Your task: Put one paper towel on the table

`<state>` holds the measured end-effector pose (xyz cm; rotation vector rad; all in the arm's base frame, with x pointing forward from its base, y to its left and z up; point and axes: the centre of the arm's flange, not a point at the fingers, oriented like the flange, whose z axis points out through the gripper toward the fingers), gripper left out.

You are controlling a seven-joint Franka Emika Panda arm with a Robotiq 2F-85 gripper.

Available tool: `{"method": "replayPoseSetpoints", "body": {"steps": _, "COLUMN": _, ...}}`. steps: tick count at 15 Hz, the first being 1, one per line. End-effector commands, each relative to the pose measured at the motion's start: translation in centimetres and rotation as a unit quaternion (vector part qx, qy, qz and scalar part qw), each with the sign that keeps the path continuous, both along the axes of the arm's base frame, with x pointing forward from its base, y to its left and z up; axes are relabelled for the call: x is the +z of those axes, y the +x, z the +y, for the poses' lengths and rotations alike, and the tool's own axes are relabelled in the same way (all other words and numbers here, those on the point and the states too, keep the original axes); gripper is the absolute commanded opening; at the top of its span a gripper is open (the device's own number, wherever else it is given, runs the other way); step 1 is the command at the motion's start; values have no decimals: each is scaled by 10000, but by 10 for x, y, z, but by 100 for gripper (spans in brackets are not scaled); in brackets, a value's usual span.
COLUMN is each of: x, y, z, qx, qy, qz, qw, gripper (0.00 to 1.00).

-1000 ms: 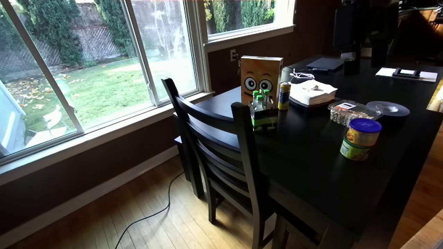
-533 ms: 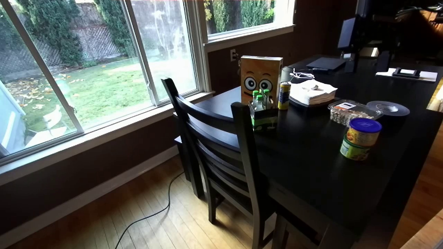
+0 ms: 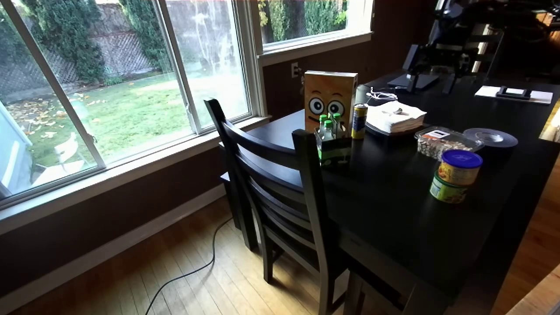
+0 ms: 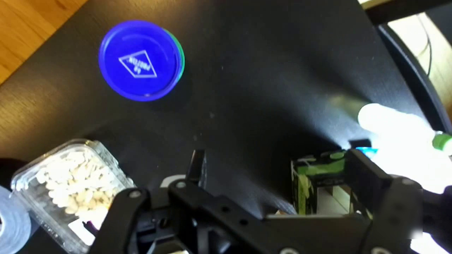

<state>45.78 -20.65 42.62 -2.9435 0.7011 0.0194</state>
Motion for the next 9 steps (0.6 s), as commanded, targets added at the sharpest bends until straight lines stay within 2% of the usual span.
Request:
{"method": "replayPoseSetpoints", "body": {"steps": 1, "x": -8, "y": 66, "z": -16, "qx": -390, "qy": -343, "qz": -194, "qw": 9985, "gripper": 100}}
{"method": "replayPoseSetpoints", "body": {"steps": 3, "x": -22, "y": 89, "z": -31, "qx": -742, "qy": -235, "qz": -219, "qw": 9967, "gripper": 100}}
{"method": "replayPoseSetpoints", "body": {"steps": 9, "x": -70, "y": 137, "z": -80, "qx": -1507, "qy": -837, "qz": -446, "qw": 9840, "gripper": 100}}
